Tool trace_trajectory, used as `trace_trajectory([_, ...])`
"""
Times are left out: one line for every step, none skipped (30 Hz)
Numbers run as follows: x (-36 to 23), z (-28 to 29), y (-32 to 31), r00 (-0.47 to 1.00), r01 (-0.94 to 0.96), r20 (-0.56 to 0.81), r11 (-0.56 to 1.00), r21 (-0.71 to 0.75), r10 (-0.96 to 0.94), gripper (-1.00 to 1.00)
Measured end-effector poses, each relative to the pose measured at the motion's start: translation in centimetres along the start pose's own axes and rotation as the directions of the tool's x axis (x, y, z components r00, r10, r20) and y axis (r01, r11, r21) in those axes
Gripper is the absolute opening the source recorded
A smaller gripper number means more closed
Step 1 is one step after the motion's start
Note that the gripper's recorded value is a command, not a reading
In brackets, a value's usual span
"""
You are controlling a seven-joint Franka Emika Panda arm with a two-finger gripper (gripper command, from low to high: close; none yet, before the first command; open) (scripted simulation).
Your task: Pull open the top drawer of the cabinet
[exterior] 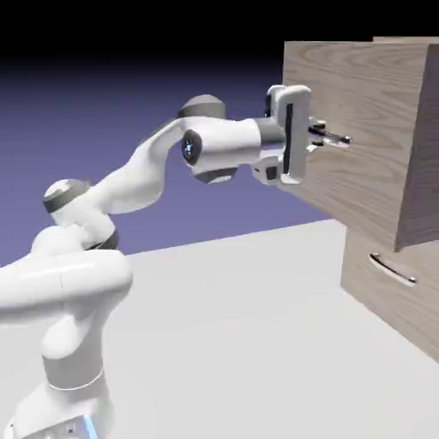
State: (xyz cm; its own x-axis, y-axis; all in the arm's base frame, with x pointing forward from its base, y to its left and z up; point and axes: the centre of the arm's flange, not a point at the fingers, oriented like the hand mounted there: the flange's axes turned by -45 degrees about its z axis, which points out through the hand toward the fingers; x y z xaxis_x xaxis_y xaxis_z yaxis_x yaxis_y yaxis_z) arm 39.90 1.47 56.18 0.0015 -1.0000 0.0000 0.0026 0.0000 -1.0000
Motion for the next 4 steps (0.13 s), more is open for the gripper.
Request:
trace_trajectory([0.00,-1.37,-0.01,1.000,0.000,0.000,1.000,0.000,0.000,-1.00])
trace_trajectory([0.00,-1.51,-0.01,1.000,0.000,0.000,1.000,0.000,0.000,1.00])
trace_trajectory([0.00,-1.50,0.01,1.000,0.000,-0.001,1.000,-0.003,0.000,1.00])
trace_trajectory([0.00,-1.50,0.01,1.000,0.000,-0.001,1.000,-0.003,0.000,1.00])
